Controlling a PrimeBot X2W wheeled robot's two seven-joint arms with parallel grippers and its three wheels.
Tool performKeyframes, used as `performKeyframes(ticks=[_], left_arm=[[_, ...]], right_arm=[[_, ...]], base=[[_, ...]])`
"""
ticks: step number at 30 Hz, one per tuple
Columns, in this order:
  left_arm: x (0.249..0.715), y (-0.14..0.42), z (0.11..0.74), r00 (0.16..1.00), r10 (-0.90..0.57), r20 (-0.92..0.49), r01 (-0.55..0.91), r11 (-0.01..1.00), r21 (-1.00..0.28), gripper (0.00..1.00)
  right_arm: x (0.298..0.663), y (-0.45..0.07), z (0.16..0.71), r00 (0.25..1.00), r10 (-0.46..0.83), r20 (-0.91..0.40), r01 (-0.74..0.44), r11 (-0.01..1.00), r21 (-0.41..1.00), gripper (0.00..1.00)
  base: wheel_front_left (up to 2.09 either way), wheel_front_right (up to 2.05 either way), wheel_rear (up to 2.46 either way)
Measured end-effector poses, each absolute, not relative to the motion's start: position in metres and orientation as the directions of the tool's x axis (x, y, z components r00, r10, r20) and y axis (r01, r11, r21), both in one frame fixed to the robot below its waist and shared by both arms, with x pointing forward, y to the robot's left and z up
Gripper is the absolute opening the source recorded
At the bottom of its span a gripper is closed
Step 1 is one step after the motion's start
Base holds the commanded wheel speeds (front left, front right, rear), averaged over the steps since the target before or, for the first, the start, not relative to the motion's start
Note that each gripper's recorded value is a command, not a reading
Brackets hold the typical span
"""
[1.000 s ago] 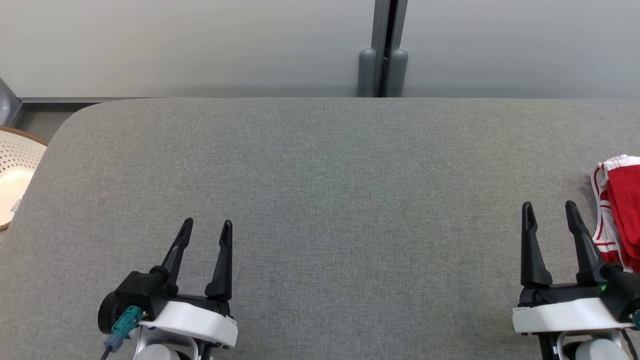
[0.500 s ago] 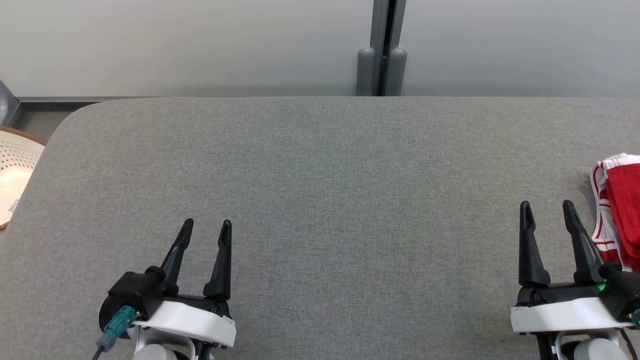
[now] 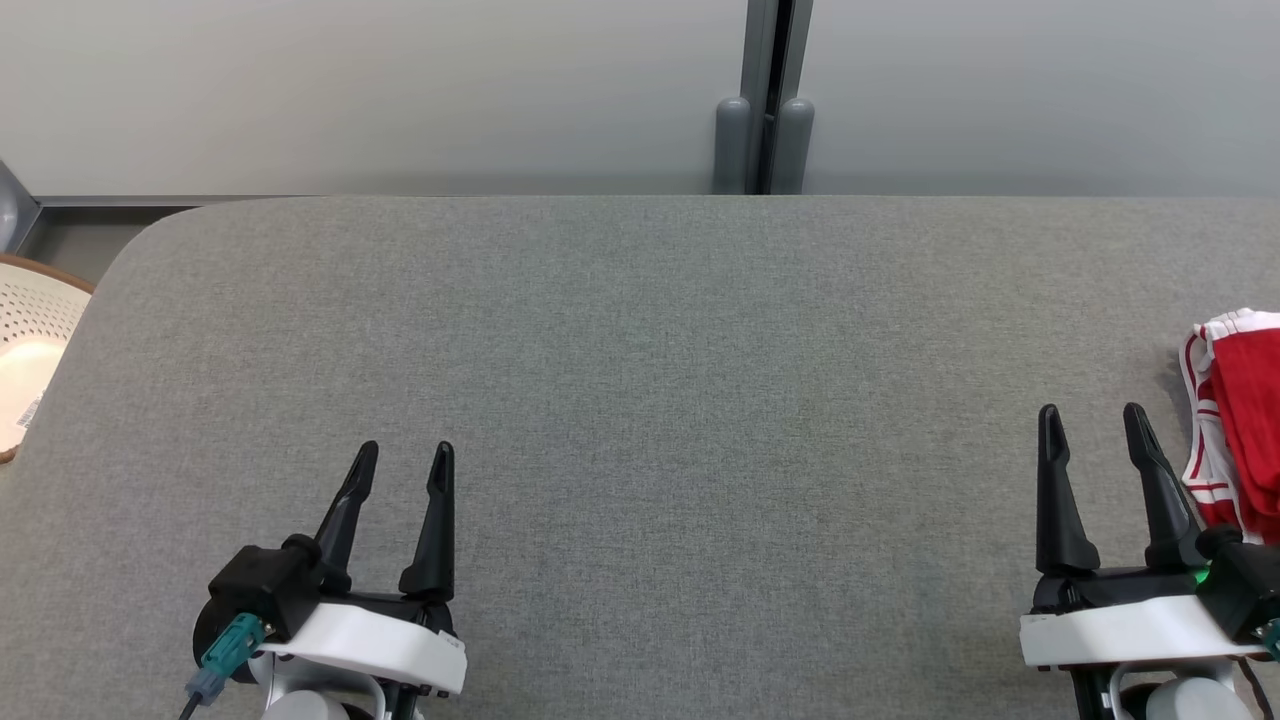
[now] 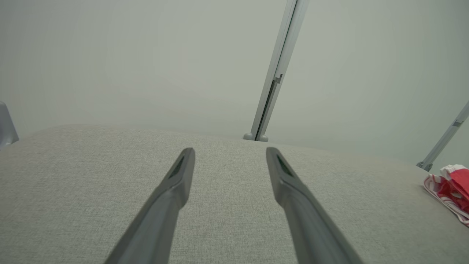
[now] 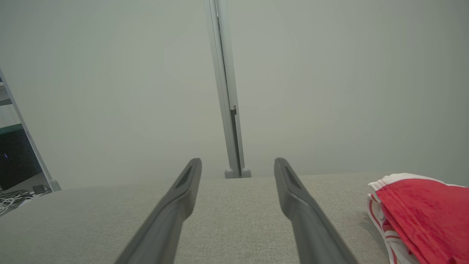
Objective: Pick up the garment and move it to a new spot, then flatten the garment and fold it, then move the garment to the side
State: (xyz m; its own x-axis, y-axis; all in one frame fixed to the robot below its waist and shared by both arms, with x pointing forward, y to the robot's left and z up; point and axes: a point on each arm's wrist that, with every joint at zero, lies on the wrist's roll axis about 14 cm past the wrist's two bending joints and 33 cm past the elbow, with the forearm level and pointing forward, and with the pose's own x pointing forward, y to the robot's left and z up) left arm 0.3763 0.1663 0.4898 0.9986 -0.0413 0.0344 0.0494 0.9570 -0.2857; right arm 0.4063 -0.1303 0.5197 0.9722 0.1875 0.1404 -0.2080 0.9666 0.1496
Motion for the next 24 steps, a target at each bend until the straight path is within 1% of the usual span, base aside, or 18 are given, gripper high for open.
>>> performKeyframes(ticks=[4, 5, 10, 24], left_arm=[[0.376, 0.165, 0.489, 0.999, -0.043, 0.033, 0.05, 0.954, -0.295, 1.0], [0.376, 0.165, 0.489, 0.999, -0.041, 0.031, 0.049, 0.952, -0.303, 0.0], [0.364, 0.163, 0.465, 0.998, -0.041, -0.045, 0.025, 0.949, -0.313, 0.0], [0.362, 0.175, 0.457, 0.995, 0.009, -0.099, -0.058, 0.858, -0.51, 0.0]], right_arm=[[0.406, -0.131, 0.52, 0.973, 0.185, 0.14, -0.206, 0.967, 0.15, 1.0], [0.405, -0.131, 0.519, 0.973, 0.185, 0.138, -0.205, 0.967, 0.151, 0.0], [0.398, -0.13, 0.497, 0.98, 0.187, 0.071, -0.196, 0.967, 0.164, 0.0], [0.395, -0.145, 0.488, 0.993, 0.117, 0.017, -0.114, 0.907, 0.406, 0.0]], base=[[0.0, 0.0, 0.0], [0.0, 0.0, 0.0], [0.0, 0.0, 0.0], [0.0, 0.0, 0.0]])
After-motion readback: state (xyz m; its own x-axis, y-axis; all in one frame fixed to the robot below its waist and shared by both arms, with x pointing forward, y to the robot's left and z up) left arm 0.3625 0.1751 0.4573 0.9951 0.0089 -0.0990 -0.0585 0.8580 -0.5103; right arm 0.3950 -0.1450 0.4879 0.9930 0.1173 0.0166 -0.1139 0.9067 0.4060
